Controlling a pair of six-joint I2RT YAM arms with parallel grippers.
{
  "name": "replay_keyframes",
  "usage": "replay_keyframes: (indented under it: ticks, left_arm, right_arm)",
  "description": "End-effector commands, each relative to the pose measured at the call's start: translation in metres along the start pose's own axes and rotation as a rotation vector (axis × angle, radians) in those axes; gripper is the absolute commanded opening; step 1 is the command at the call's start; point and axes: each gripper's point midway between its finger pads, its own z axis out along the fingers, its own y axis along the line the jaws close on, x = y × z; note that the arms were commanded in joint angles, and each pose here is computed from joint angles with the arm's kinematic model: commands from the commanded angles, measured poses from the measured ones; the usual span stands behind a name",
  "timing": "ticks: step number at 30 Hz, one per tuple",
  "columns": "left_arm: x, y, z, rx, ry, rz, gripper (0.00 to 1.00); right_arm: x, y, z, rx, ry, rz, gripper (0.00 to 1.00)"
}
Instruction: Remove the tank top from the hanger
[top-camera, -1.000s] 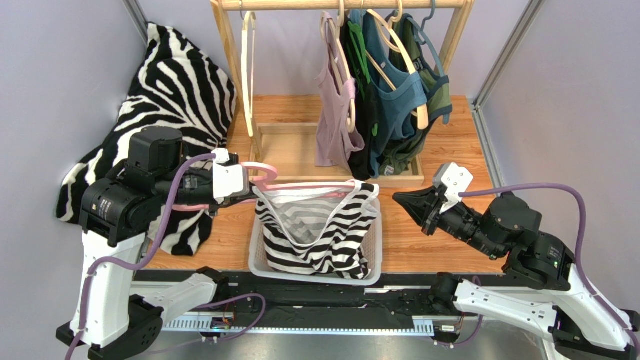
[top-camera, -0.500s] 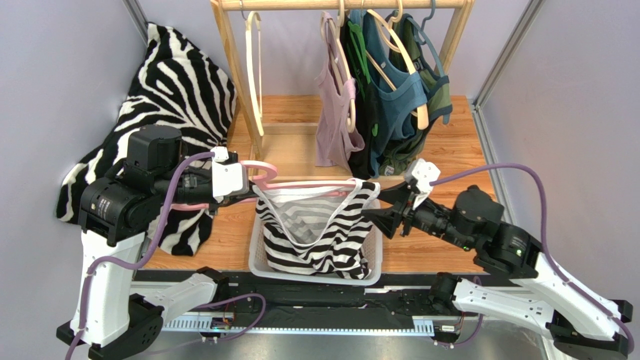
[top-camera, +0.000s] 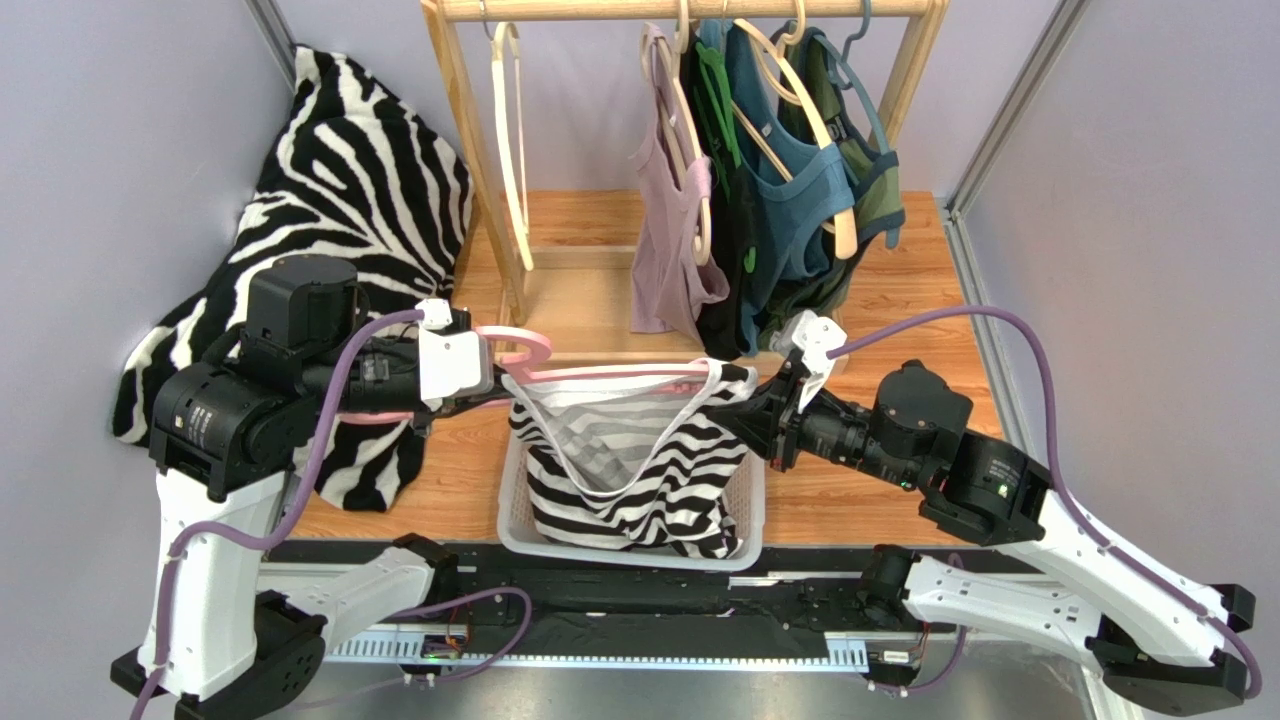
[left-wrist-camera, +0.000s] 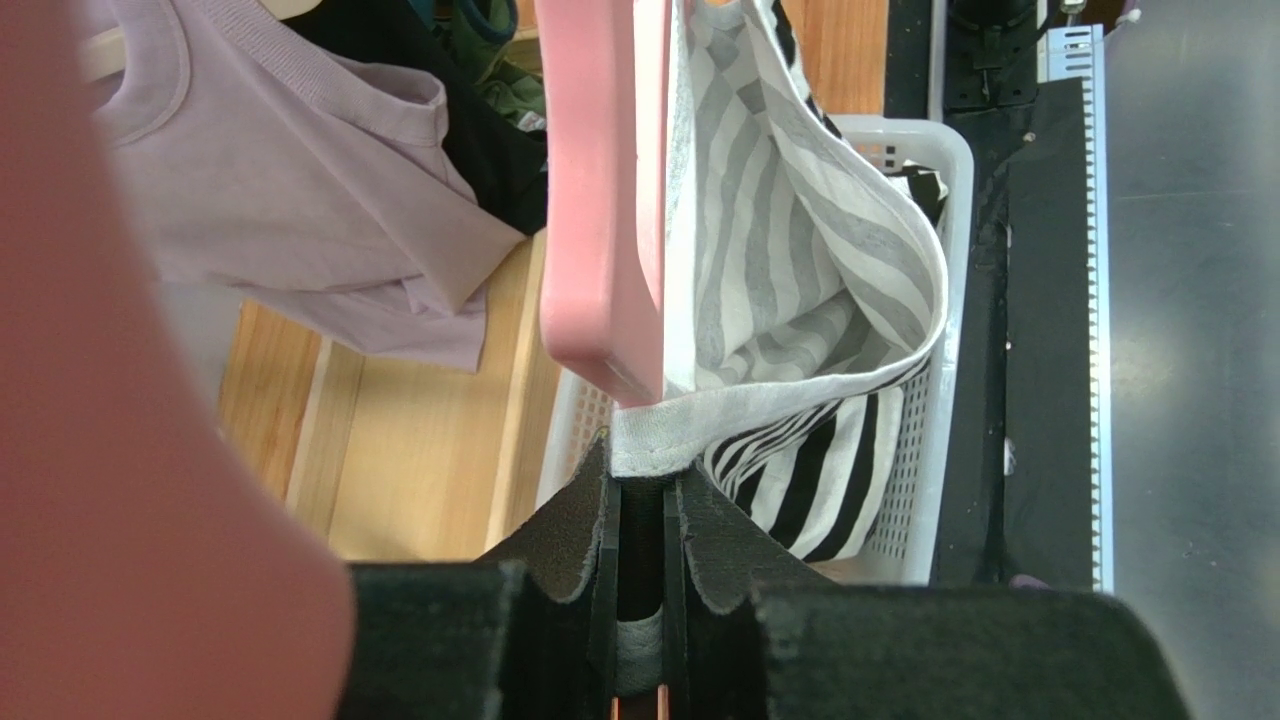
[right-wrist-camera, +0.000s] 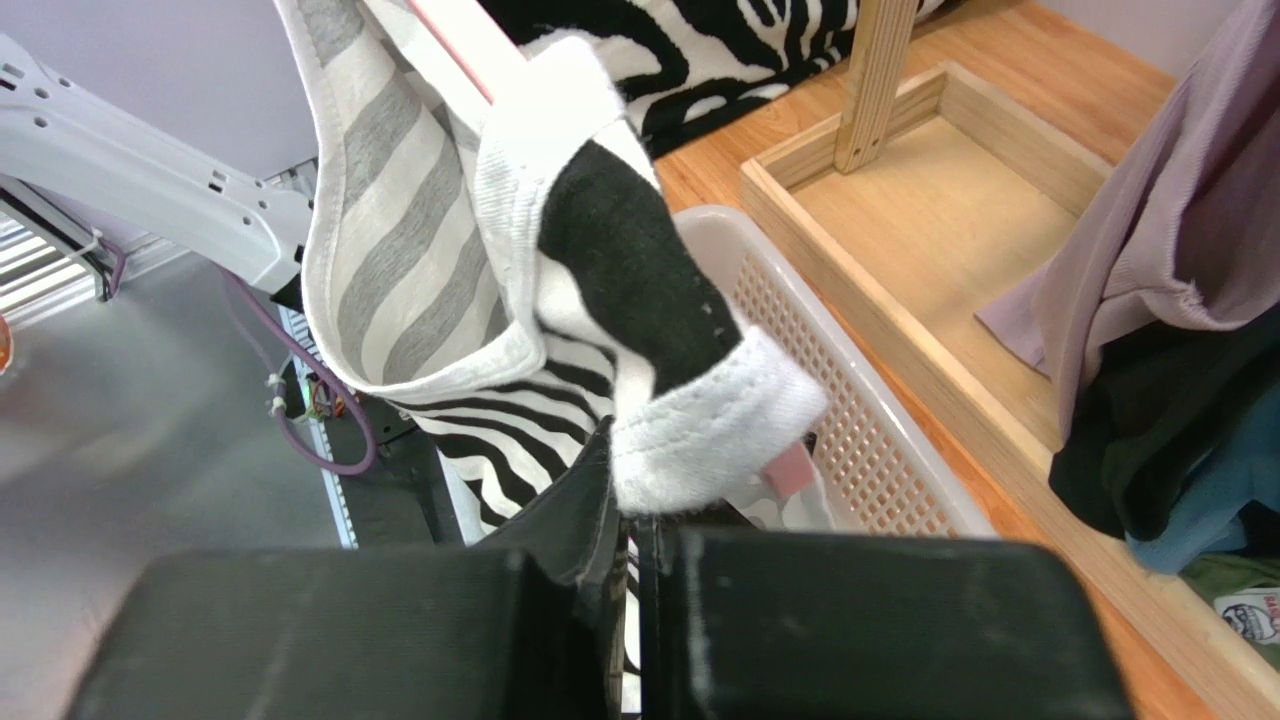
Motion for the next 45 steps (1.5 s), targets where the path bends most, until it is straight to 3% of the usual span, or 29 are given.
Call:
replay_keyframes:
  ticks: [1,6,14,22,27,29,30,35,41,45]
  left_arm:
    - [0.011,-0.036,-0.009,0.103,0.045,-0.117,0.03]
    - [0.012,-0.035,-0.009,0.097,0.052,-0.117,0.03]
    - [0.012,-0.036,-0.009,0.104,0.052,-0.120,0.04]
    - [-0.005,-0.034,-0.018,0.075,0.011,-0.081,0.03]
    - [-0.032,0.006,-0.028,-0.115,-0.029,-0.033,0.01]
    - [-0.034,0.018,-0.027,-0.143,-0.025,-0.035,0.00]
    - [-0.035,0.019,-0.027,-0.140,-0.024,-0.032,0.00]
    - [-0.010,0.013,-0.006,-0.035,0.032,-0.089,0.02]
    - [0.011,-0.004,0.011,0.115,0.067,-0.126,0.03]
    - [0.012,-0.015,0.017,0.209,0.073,-0.149,0.05]
  right_arm:
    - [-0.024,0.006,-0.015,-0.019,-0.085,0.007,0.00]
    - [-0.033,-0.002,-0.039,0.031,-0.108,-0.011,0.00]
    - [-0.058,-0.050,-0.079,0.314,-0.225,-0.027,0.00]
    - [-0.014,-0.078,-0.047,0.446,-0.024,-0.081,0.00]
    - [0.001,-0.069,-0.026,0.365,0.042,-0.105,0.01]
    - [0.000,-0.060,-0.021,0.307,0.052,-0.135,0.09]
    - [0.000,-0.057,-0.020,0.285,0.059,-0.145,0.26]
    - [-0.008,-0.045,-0.044,0.215,0.087,-0.210,0.59]
    - [-0.056,-0.034,-0.085,0.179,-0.030,-0.316,0.65]
    - [-0.079,-0.021,-0.073,0.107,-0.047,-0.377,0.64]
